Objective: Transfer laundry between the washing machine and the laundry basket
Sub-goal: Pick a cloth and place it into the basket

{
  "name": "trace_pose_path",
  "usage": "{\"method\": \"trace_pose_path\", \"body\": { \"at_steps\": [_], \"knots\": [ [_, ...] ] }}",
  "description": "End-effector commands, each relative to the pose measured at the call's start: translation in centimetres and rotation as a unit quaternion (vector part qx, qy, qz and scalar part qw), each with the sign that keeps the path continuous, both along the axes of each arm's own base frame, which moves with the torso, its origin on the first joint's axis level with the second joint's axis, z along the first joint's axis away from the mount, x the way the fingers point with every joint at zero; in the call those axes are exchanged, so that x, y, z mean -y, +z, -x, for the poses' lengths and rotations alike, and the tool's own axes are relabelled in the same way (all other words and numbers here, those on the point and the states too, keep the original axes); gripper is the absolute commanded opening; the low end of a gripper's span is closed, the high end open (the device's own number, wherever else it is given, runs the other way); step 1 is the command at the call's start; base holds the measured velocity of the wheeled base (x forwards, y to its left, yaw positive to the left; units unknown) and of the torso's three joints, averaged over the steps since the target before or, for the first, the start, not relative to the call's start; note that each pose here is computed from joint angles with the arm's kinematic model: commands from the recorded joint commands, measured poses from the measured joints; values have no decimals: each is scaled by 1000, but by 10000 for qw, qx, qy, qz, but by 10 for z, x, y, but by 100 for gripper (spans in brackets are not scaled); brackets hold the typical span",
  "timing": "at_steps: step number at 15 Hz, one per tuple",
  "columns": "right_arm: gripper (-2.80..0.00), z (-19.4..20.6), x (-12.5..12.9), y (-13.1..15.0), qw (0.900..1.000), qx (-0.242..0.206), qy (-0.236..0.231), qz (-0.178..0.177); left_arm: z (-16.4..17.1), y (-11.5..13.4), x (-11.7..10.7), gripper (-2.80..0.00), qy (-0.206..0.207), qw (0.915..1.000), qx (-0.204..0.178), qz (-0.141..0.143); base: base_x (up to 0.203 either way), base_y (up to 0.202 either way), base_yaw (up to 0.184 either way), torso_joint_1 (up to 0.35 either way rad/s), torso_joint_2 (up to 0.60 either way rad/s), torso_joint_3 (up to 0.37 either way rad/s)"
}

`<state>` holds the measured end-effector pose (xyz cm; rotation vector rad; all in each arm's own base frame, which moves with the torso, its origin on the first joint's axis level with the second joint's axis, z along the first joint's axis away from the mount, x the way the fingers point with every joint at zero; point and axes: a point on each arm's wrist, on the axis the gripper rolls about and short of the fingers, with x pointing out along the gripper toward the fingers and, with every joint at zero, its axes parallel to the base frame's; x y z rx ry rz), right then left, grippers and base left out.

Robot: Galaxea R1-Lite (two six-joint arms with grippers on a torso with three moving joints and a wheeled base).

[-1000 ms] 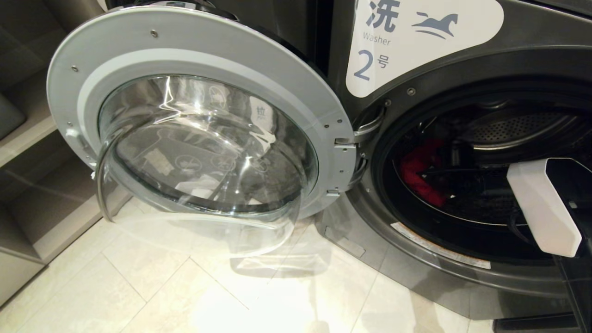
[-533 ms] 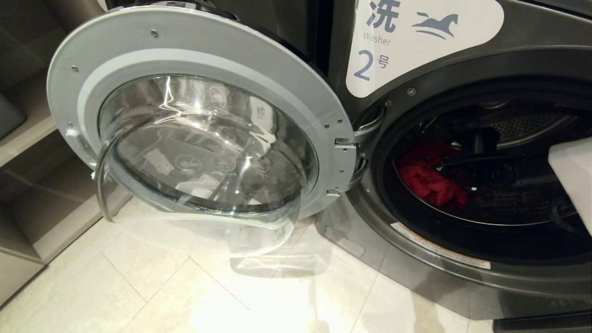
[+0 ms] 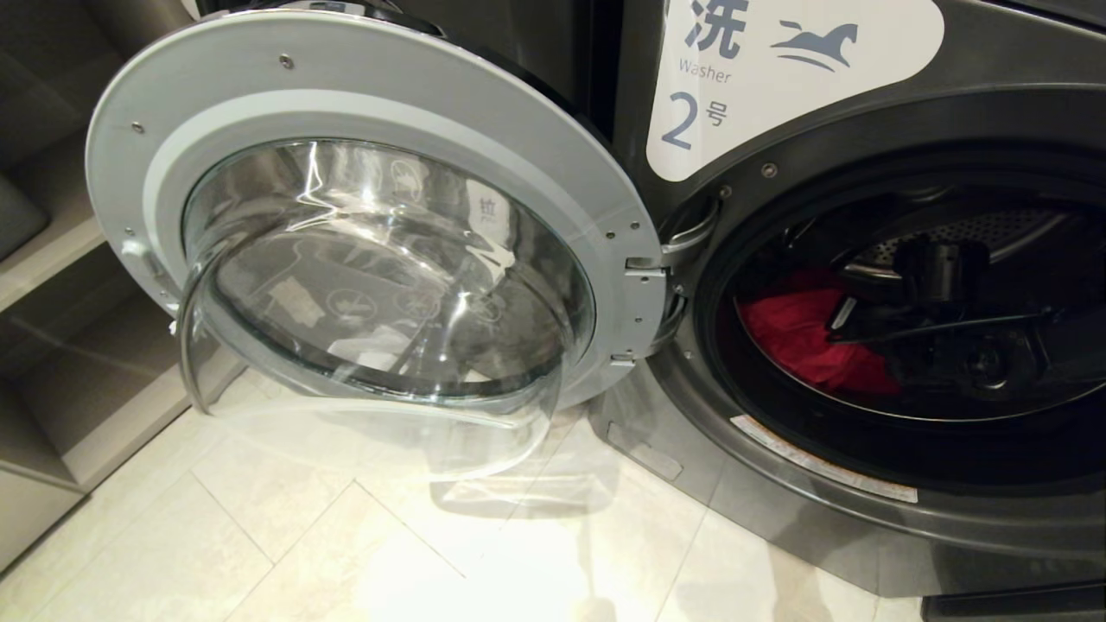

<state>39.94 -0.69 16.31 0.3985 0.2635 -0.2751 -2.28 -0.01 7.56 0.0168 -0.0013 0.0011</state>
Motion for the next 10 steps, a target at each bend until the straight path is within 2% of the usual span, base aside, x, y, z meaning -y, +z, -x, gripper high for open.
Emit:
{"method": "trace_pose_path", "body": {
  "at_steps": [1, 6, 10],
  "knots": [
    [-280, 17, -8, 9, 9998, 139, 108, 19, 0, 0, 0, -280, 2, 10000, 1, 0, 0, 0, 0, 0, 0, 0],
    [-280, 52, -27, -6, 9978, 256, 494, 363, 0, 0, 0, -280, 2, 10000, 1, 0, 0, 0, 0, 0, 0, 0],
    [-280, 76, -35, -3, 9962, 366, 653, 452, 0, 0, 0, -280, 2, 10000, -5, 0, 0, 0, 0, 0, 0, 0]
  ]
}}
